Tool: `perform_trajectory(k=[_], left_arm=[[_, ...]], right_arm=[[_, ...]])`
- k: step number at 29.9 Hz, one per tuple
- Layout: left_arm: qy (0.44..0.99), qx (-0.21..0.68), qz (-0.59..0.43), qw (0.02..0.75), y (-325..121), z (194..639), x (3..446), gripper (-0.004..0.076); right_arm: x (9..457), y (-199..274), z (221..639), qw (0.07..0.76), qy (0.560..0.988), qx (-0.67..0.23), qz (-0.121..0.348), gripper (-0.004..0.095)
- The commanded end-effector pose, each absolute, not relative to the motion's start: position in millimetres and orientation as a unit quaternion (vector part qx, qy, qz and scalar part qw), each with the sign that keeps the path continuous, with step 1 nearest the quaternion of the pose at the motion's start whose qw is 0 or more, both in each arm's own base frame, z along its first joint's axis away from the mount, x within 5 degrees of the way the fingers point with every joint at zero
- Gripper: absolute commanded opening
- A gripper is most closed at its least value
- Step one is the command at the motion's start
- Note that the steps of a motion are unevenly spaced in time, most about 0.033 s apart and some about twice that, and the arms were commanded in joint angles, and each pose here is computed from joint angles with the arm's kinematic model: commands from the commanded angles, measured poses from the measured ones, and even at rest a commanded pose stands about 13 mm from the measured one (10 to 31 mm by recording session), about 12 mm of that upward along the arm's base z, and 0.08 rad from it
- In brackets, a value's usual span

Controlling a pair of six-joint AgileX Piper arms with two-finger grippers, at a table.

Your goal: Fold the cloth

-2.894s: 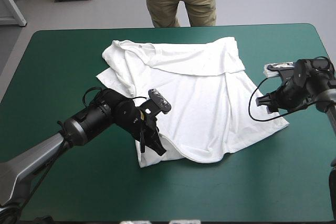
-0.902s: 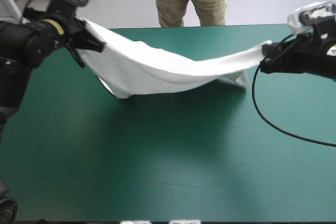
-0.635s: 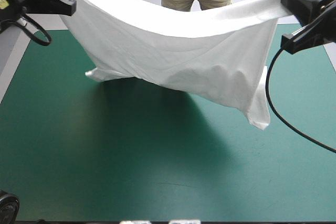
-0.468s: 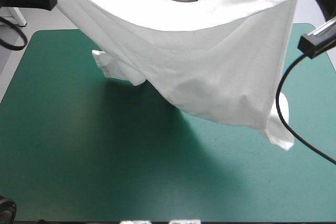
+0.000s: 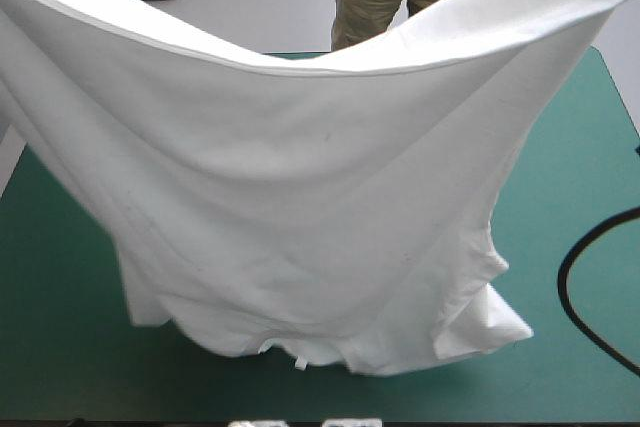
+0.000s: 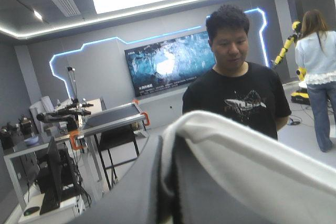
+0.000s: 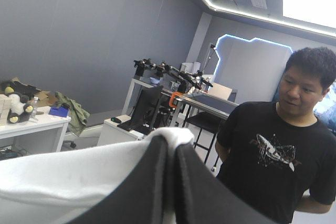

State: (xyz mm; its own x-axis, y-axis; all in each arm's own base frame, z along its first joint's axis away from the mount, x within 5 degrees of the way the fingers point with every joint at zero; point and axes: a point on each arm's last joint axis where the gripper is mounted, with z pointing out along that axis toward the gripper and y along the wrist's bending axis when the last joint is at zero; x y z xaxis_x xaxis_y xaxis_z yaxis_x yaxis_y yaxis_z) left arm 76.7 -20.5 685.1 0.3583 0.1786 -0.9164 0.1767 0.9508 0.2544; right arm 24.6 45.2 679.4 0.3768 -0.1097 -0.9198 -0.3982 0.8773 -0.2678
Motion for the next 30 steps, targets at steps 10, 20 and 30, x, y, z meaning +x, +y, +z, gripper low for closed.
perform_trajectory(k=[10, 20, 30], left_arm=[[0.653, 0.17, 0.021, 0.737, -73.3, 634.8, 230.7, -0.0009], [0.504, 0.113, 0.044, 0.855, -80.9, 659.6, 260.0, -0.0009], [0.48, 0.099, 0.062, 0.869, -73.8, 672.2, 247.6, -0.0009]], right_arm=[[185.5, 35.9, 648.3, 0.722, 0.651, -0.176, 0.154, -0.0013], [274.4, 32.4, 635.0, 0.763, 0.599, -0.171, 0.173, -0.0013], [242.3, 33.9, 660.4, 0.803, 0.544, -0.192, 0.147, -0.0013]])
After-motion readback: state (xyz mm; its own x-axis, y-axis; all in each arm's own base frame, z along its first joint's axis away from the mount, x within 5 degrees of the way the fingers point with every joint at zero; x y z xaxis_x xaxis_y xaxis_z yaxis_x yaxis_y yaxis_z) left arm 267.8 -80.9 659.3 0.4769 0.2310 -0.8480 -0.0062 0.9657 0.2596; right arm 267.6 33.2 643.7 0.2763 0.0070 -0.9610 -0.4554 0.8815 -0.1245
